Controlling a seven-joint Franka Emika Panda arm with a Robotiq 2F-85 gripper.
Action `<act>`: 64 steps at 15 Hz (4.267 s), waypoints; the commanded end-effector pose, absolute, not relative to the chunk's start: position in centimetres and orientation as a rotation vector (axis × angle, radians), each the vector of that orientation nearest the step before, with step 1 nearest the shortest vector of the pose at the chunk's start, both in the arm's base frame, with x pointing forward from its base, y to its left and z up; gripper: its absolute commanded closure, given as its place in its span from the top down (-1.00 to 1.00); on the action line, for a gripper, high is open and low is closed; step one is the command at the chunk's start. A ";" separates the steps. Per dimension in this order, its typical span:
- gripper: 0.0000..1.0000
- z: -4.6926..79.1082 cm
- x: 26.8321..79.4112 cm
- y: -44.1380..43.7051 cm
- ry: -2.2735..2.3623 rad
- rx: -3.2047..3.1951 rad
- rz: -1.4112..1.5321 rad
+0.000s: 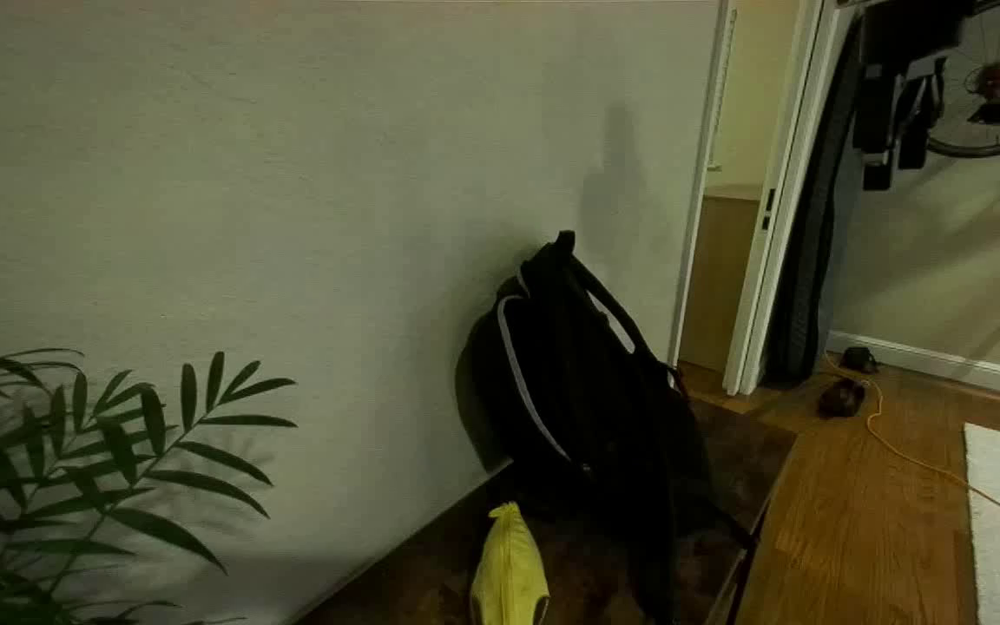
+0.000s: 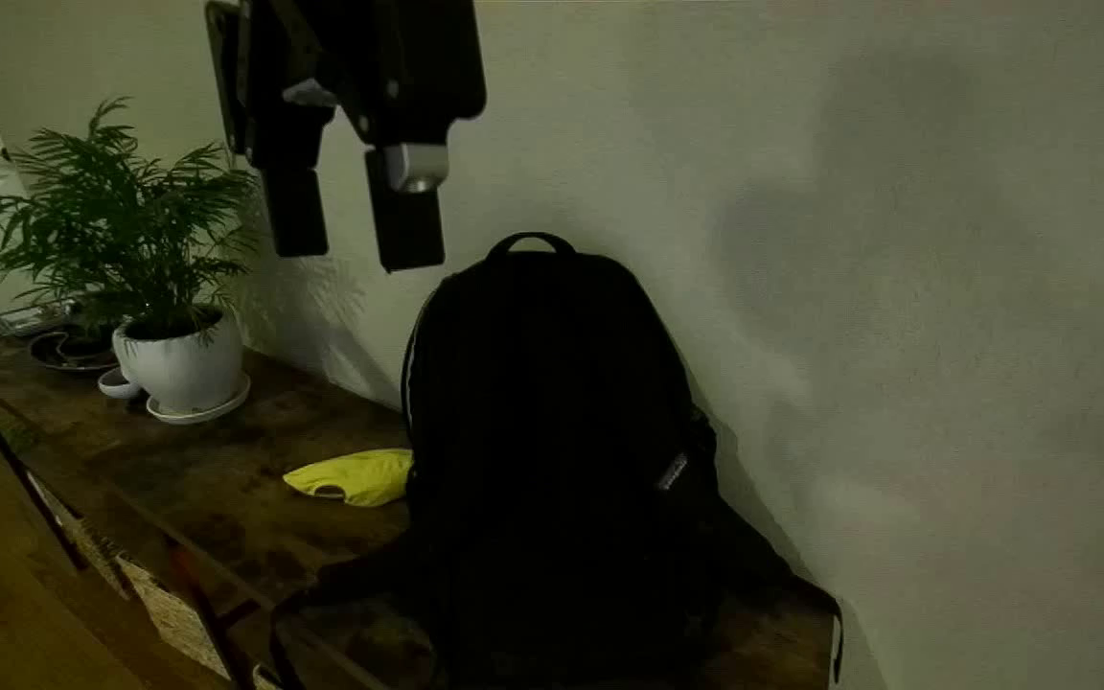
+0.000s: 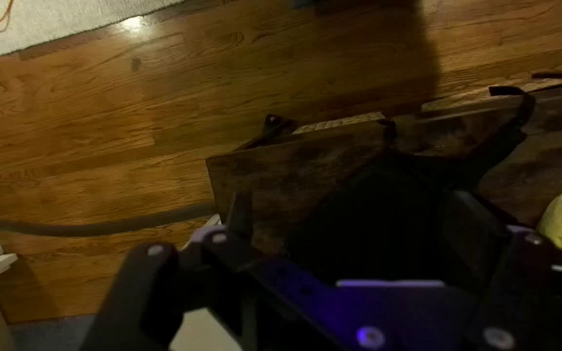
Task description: Put the yellow object in the bag
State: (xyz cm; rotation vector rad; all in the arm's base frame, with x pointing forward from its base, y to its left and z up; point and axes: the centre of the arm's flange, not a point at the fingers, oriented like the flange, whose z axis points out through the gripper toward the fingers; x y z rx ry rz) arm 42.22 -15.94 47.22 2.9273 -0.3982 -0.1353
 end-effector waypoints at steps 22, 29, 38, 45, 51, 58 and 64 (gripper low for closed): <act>1.00 39.9 49.6 -7.9 -0.297 3.058 -0.079; 1.00 39.4 49.0 -7.9 -0.291 3.047 -0.113; 1.00 35.1 51.5 -3.2 -0.506 3.015 -0.051; 1.00 29.3 54.0 2.3 -0.705 2.994 -0.013; 1.00 28.1 55.0 3.3 -0.667 3.010 -0.009; 1.00 27.3 55.3 3.1 -0.699 3.027 -0.007; 1.00 24.1 57.9 3.0 -0.950 3.055 0.030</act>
